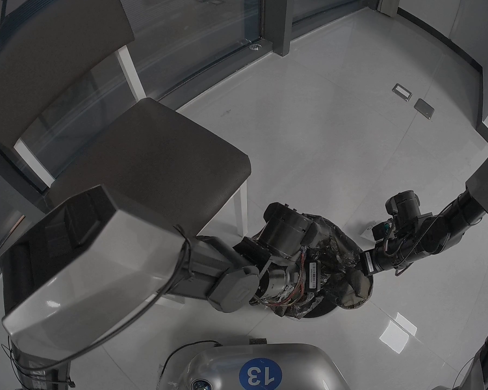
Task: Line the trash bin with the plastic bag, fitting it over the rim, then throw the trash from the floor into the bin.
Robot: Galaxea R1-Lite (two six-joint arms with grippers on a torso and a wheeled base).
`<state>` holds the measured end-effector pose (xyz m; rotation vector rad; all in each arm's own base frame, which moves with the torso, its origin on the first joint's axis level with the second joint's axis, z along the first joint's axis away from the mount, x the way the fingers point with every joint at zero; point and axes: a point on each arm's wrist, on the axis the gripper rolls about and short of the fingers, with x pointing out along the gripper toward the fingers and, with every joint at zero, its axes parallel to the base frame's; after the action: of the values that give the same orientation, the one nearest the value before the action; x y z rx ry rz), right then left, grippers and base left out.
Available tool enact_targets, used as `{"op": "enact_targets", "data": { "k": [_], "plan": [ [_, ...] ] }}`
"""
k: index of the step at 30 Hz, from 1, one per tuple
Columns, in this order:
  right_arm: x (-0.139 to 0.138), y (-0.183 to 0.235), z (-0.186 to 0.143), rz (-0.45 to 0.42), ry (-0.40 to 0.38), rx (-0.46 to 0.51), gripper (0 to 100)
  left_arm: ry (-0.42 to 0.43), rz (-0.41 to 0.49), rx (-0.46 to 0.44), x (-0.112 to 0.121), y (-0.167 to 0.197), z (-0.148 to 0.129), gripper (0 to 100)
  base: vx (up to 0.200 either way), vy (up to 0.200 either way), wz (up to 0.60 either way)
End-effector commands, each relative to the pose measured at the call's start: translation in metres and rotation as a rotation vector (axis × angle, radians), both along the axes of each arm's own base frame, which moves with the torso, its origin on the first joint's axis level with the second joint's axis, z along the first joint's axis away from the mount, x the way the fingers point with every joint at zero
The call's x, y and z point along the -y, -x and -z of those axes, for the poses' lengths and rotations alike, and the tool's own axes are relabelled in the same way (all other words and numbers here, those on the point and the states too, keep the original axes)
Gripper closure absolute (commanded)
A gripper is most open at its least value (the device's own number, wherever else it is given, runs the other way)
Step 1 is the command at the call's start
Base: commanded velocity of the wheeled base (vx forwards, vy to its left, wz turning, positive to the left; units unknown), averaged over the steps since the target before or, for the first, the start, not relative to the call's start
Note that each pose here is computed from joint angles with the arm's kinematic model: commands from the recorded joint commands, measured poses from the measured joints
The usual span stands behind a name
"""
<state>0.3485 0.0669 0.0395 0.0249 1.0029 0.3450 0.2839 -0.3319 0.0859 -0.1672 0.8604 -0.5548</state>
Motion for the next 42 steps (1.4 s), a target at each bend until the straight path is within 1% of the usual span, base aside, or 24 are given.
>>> {"op": "enact_targets", "data": {
  "k": [1,4,5,6,7,9,12,15,17,20,21,22,25,27,32,37,39,42],
  "plan": [
    [0.017,-0.003,0.002,0.022,0.019,0.002,100,0.023,-0.011,0.003,0.003,-0.003,-0.004,100,0.000,0.000,0.00],
    [0.027,0.003,0.000,0.045,0.043,-0.004,100,0.042,-0.024,-0.016,0.006,0.001,-0.004,100,0.000,0.000,0.00],
    [0.033,0.008,-0.004,0.074,0.066,0.002,100,0.056,-0.023,-0.023,0.008,0.001,-0.005,100,0.000,0.000,0.00],
    [0.034,0.009,-0.005,0.080,0.071,0.004,100,0.059,-0.023,-0.024,0.008,0.001,-0.005,100,0.000,0.000,0.00],
    [0.041,0.013,-0.010,0.110,0.093,0.012,100,0.082,-0.022,-0.013,0.011,-0.001,-0.010,100,0.000,0.000,0.00],
    [0.045,0.018,-0.017,0.124,0.096,0.013,100,0.108,-0.016,-0.008,0.017,-0.004,-0.014,100,0.000,0.000,0.00],
    [0.049,0.020,-0.021,0.128,0.099,0.000,100,0.136,-0.018,-0.027,0.033,-0.003,-0.007,100,0.000,0.000,0.00],
    [0.049,0.024,-0.031,0.130,0.083,0.027,100,0.162,-0.009,-0.040,0.049,0.002,-0.005,100,0.000,0.000,0.00],
    [0.049,0.027,-0.037,0.131,0.080,0.038,100,0.154,0.005,-0.050,0.057,0.007,-0.002,100,0.000,0.000,0.00],
    [0.045,0.029,-0.039,0.108,0.060,0.040,100,0.105,-0.008,-0.080,0.053,0.007,0.005,100,0.000,0.000,0.00],
    [0.045,0.029,-0.039,0.105,0.059,0.040,100,0.104,-0.008,-0.081,0.053,0.007,0.004,100,0.000,0.000,0.00],
    [0.042,0.028,-0.040,0.093,0.050,0.046,100,0.084,-0.010,-0.088,0.050,0.006,0.004,100,0.000,0.000,0.00],
    [0.025,0.024,-0.044,0.045,0.036,0.067,100,0.082,-0.040,-0.089,0.042,-0.005,-0.003,100,0.000,0.000,0.00],
    [0.013,0.022,-0.045,0.020,0.028,0.072,100,0.074,-0.060,-0.094,0.037,-0.009,-0.002,100,0.000,0.000,0.00],
    [-0.021,0.009,-0.034,-0.036,0.001,0.053,100,0.009,-0.124,-0.124,0.019,-0.018,-0.002,100,0.000,0.000,0.00],
    [-0.044,-0.006,-0.021,-0.085,-0.013,0.027,100,-0.038,-0.154,-0.168,0.003,-0.015,-0.003,100,0.000,0.000,0.00],
    [-0.049,-0.007,-0.016,-0.101,-0.012,0.002,100,-0.042,-0.159,-0.179,-0.001,-0.012,-0.002,100,0.000,0.000,0.00],
    [-0.049,-0.007,-0.011,-0.101,-0.007,-0.017,100,-0.036,-0.152,-0.178,-0.001,-0.012,-0.002,100,0.000,0.000,0.00]
  ]
}}
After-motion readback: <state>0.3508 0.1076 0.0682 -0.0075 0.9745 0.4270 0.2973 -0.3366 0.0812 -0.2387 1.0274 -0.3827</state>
